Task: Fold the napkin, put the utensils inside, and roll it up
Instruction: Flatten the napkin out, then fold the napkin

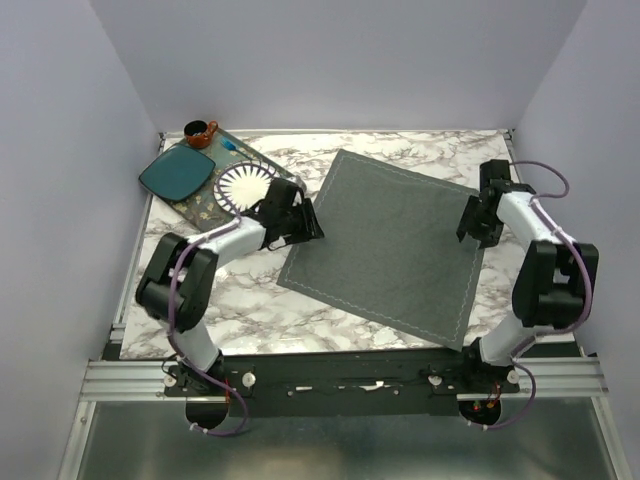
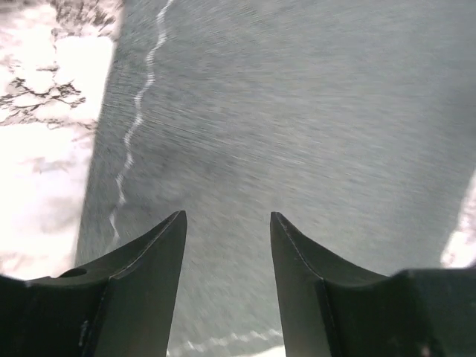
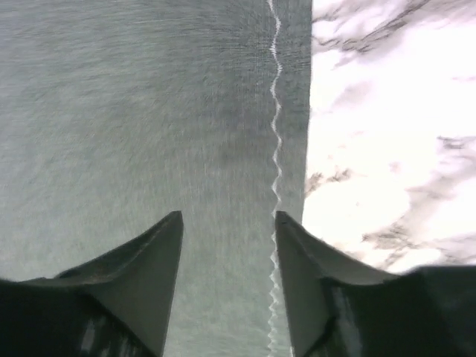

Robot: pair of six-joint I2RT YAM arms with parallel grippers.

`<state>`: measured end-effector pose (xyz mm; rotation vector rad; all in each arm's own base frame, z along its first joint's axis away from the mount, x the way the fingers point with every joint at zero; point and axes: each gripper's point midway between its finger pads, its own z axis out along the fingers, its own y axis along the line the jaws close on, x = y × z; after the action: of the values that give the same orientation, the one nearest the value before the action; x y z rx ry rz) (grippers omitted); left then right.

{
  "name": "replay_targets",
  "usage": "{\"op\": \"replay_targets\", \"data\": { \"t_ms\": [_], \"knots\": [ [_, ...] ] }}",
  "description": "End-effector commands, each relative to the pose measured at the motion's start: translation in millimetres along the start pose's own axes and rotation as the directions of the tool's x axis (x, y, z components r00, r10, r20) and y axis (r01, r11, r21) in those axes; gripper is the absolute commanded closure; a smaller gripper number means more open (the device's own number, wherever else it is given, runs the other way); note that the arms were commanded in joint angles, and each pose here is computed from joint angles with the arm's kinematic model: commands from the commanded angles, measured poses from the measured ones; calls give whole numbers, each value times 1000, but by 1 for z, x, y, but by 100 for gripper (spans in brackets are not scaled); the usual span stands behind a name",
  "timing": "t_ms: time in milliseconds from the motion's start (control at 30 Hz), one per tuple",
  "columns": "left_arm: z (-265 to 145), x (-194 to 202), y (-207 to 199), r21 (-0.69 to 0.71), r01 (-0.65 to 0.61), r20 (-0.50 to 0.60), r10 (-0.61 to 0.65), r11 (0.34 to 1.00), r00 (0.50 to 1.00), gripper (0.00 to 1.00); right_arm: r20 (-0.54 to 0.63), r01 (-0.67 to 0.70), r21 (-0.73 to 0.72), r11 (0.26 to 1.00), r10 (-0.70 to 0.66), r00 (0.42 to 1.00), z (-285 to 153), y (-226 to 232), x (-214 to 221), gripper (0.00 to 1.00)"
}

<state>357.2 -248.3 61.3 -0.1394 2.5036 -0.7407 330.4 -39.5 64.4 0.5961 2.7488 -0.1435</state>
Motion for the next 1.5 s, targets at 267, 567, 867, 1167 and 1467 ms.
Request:
{"op": "replay_targets", "data": {
  "t_ms": [267, 567, 867, 1167, 1467],
  "knots": [
    [-236, -75, -29, -93, -105, 504, 137, 990, 853, 34, 364, 576, -323, 751, -463, 808, -117, 226, 120, 8],
    [-318, -96, -14, -171, -19, 663, 129, 985, 738, 33, 402, 716, -360, 598, -593, 698, -130, 396, 207, 51],
    [-344, -110, -34, -166, -70, 700, 168, 984, 694, 34, 337, 732, -359, 579, -651, 680, -104, 444, 256, 55],
    [-327, -102, -31, -154, -77, 669, 162, 985, 726, 34, 314, 748, -344, 567, -681, 661, -97, 434, 272, 51],
    [-322, -101, -26, -178, -79, 657, 178, 981, 732, 34, 288, 758, -327, 565, -704, 649, -85, 424, 284, 52]
  ]
}}
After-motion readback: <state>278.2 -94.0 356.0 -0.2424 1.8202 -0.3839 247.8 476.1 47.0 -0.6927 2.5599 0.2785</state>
